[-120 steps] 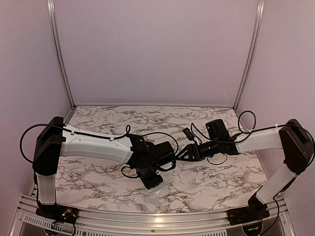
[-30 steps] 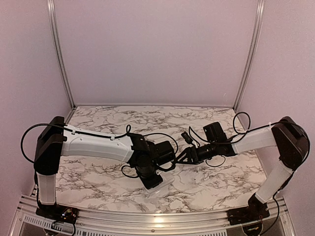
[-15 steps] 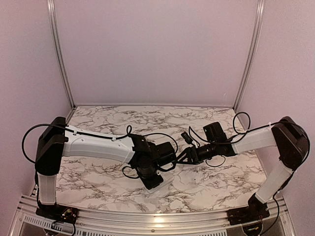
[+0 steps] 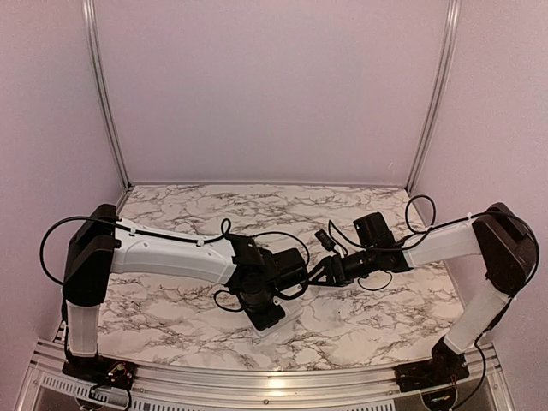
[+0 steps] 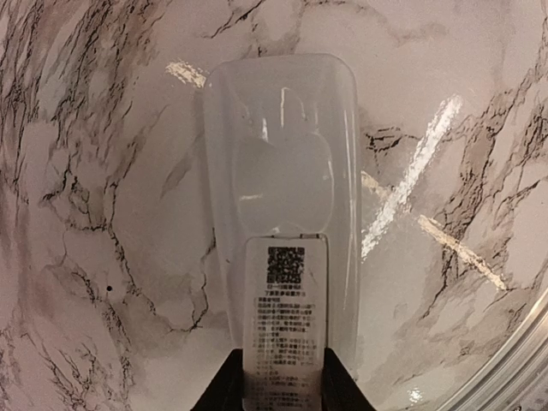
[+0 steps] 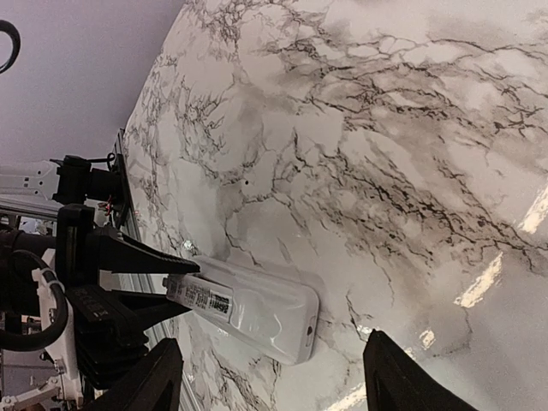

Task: Load the batteries into the remote control
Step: Load the battery cover onto the remote control without the battery cover.

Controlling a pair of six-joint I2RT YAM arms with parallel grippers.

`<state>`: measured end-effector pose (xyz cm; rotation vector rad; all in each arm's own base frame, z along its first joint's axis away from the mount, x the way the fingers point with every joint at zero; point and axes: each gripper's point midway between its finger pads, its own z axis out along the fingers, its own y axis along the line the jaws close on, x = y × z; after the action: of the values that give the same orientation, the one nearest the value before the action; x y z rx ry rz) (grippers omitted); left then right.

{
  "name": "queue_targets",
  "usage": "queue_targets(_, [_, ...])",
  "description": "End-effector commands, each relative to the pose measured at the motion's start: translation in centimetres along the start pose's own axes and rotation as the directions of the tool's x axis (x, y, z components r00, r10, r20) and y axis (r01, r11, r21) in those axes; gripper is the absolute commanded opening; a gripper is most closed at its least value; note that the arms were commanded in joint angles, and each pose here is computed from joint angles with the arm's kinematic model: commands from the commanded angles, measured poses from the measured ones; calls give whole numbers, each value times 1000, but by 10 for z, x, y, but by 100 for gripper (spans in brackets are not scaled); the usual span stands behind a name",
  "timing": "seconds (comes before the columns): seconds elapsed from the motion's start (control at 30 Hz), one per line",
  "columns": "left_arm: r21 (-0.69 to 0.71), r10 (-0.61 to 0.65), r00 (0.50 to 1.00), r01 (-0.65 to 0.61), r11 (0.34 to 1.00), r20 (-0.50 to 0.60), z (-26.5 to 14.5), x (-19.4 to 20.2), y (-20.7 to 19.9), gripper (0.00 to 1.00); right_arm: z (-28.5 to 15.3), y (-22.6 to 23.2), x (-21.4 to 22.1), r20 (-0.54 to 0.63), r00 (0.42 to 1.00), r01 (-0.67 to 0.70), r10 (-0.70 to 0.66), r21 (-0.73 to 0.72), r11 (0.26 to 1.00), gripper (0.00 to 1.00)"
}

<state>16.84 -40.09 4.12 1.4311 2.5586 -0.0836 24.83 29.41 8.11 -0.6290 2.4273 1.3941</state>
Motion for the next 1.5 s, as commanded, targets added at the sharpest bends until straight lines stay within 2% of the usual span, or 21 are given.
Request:
queue_targets(0.0, [-5, -18, 1000, 18, 1000, -11, 3, 1, 3, 32, 1, -2, -5, 10, 1000, 13, -13, -6, 1000, 71])
queue_targets(0.23, [4, -16, 1000, 16, 1000, -10, 1, 1, 4, 38, 1, -2, -5, 12, 1000, 14, -14, -7, 1000, 70])
queue_targets(0.57, [46, -28, 999, 27, 999, 22, -13, -6, 0, 38, 2, -2, -4, 9, 1000, 13, -13, -10, 1000, 70])
queue_targets(0.73, [69, -32, 998, 28, 997, 54, -22, -11, 0, 44, 2, -3, -3, 6, 1000, 11, -11, -14, 1000, 70])
queue_targets(0.9, [93, -56, 991, 45, 995, 125, -37, -18, 2, 64, 5, -4, -2, 1, 1000, 0, 0, -26, 1000, 70])
queue_targets(0.97, [86, -67, 989, 55, 995, 132, -36, -14, 6, 75, 6, -3, -2, 1, 1000, -2, 2, -35, 999, 70])
queue_targets(1.17, [95, -57, 989, 44, 995, 136, -26, -3, 7, 96, 9, -1, -1, -8, 1000, -6, 5, -47, 999, 69])
queue_targets(1.23, [103, -47, 987, 32, 994, 151, -25, -3, 5, 99, 11, -1, 1, -14, 1000, -8, 8, -49, 999, 69])
queue_targets(1.47, [84, -25, 987, 12, 996, 159, -14, -2, 6, 98, 17, -1, 4, -30, 999, -16, 15, -53, 998, 69])
